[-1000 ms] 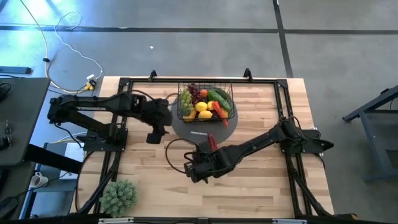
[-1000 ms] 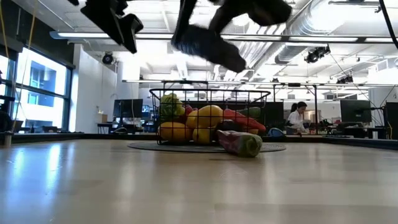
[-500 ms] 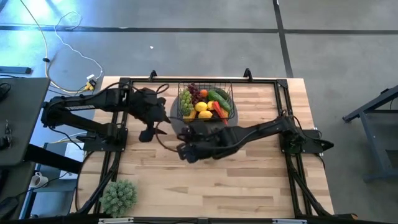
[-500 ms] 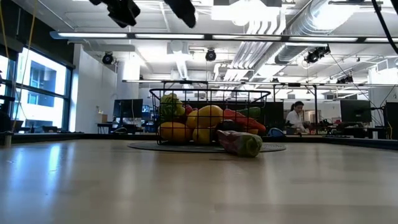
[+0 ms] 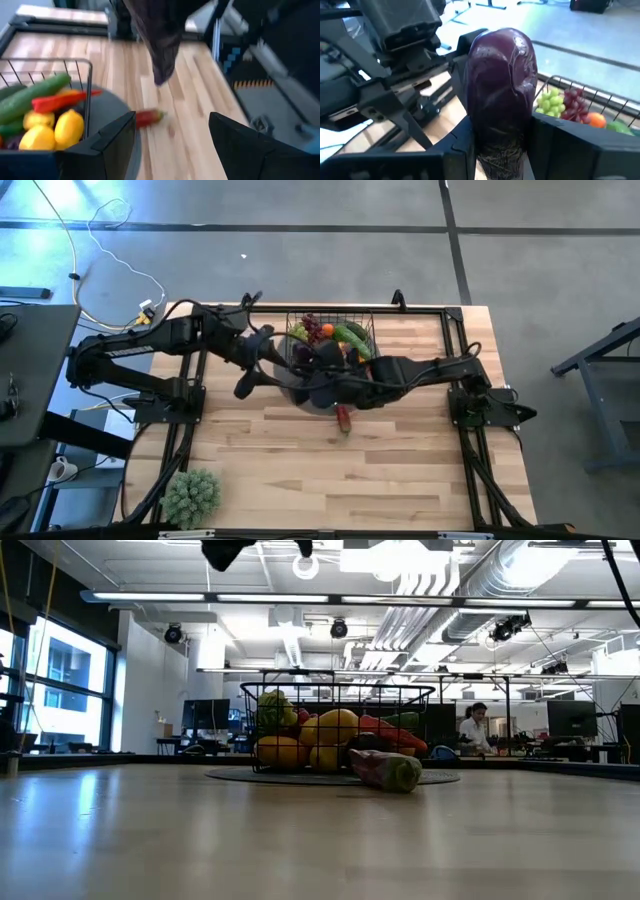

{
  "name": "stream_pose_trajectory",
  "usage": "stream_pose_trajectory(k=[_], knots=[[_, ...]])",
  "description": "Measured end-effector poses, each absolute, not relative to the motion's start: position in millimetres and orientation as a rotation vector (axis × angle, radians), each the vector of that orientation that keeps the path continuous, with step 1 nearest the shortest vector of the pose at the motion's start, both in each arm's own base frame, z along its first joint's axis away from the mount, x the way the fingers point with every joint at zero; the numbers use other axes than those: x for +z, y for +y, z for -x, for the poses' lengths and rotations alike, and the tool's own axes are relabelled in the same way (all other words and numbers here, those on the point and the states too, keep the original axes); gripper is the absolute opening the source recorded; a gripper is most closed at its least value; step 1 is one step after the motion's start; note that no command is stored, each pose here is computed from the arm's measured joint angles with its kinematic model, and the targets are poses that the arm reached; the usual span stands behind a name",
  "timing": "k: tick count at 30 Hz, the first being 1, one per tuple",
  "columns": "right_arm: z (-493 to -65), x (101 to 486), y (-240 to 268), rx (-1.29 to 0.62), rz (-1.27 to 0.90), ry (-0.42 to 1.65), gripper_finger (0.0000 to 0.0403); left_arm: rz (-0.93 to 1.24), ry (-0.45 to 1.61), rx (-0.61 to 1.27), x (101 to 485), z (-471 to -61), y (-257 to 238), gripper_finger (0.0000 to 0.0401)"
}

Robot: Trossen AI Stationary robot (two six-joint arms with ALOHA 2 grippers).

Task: Build produce basket
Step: Put the violet eggplant into the black wire basket

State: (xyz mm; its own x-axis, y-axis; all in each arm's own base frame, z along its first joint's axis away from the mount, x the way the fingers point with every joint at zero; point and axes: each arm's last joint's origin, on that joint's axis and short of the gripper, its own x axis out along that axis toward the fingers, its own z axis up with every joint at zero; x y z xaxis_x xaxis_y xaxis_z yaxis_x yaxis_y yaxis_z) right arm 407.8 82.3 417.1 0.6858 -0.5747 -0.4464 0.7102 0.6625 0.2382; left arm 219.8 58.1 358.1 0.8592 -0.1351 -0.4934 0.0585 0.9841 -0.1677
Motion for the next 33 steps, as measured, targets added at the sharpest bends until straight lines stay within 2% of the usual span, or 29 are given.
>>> stream_pose_trajectory(k=[11, 16, 29, 33], knots=[[-406.6, 438.6, 53.5, -0.785, -0.426, 0.23, 0.0097, 0.238, 0.271, 0.005, 381.7, -227.0, 72.8, 0.0241], [-409.1, 443.2, 42.8, -0.766, -0.441, 0.209, 0.0097, 0.226, 0.255, 0.125, 382.5, -227.4, 76.5, 0.0241], [-413.8, 447.0, 20.4, -0.73, -0.476, 0.198, 0.0097, 0.215, 0.239, 0.154, 374.0, -247.6, 84.9, 0.0241], [-412.0, 443.8, 15.1, -0.747, -0.463, 0.236, 0.0097, 0.178, 0.249, 0.193, 371.8, -249.6, 87.1, 0.0225]])
